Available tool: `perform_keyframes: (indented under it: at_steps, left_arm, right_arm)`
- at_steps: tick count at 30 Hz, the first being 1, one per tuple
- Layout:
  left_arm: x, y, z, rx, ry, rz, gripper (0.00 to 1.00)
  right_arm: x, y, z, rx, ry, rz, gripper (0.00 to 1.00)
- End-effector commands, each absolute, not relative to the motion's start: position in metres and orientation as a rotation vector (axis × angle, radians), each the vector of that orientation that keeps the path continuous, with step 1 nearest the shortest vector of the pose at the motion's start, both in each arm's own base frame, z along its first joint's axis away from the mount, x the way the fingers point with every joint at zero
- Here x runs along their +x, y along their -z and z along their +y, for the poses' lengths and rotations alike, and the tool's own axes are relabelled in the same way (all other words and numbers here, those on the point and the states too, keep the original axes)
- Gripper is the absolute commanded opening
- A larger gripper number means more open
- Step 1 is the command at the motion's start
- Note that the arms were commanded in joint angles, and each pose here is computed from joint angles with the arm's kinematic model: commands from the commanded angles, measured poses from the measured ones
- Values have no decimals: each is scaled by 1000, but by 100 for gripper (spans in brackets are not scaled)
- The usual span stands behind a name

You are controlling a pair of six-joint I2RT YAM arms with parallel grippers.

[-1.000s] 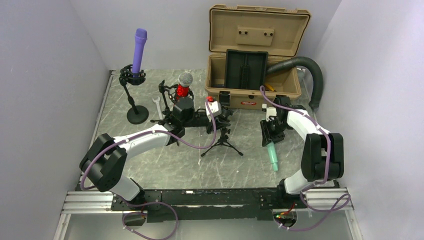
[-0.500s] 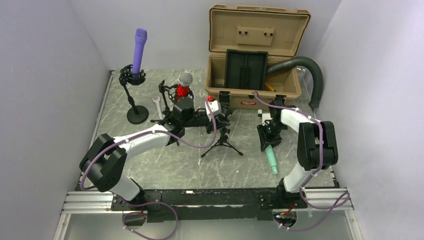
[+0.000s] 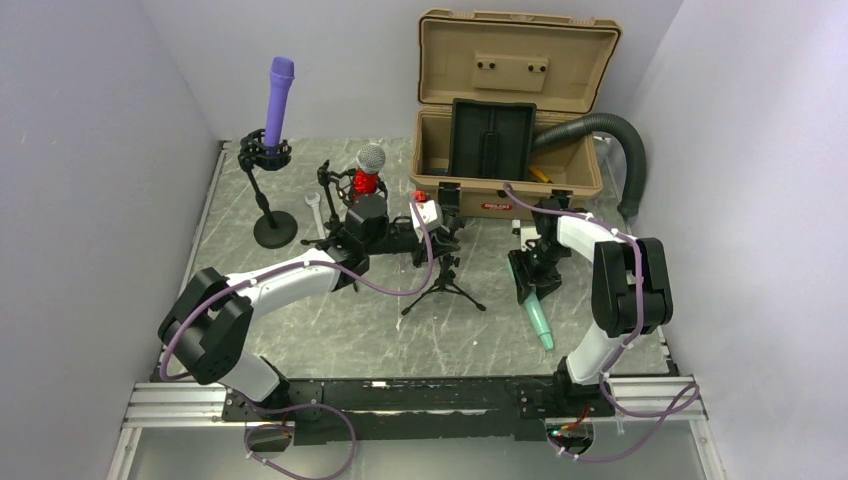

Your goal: Remove the microphone from the stand

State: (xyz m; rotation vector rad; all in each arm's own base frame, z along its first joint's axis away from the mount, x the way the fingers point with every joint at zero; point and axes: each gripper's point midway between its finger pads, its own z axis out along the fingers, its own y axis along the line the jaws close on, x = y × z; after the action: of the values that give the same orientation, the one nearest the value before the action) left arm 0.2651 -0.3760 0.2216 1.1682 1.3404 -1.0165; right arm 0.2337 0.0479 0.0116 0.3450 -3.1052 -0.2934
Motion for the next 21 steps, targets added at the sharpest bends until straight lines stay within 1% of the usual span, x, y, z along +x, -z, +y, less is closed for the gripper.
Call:
perform_keyframes:
  at_steps: [1,5,8,11,16,21]
  left_arm:
    - [276,-232,-371,1155,951,1321,2]
    - [275,-231,-371,1156,956,1323,2]
    - [275,-232,-371,1158,954,1322,2]
    - [275,-231,-372,1161,955,1322,2]
    - [274,-232,-371,1171,954,1318,3]
    - [271,-235,-370,1193,951,1298,1]
  right_arm:
    - [235,2,43,346,243,-3098,55]
    - [237,-5,46,358,268,-3115,59]
    - [239,-15,49,370,293,-3142,66]
    - [242,-29,57,392,363,-3172,71]
    - [257,-66,66,470,431,-3282,79]
    - [273,-114,64,571,411,-3448,83]
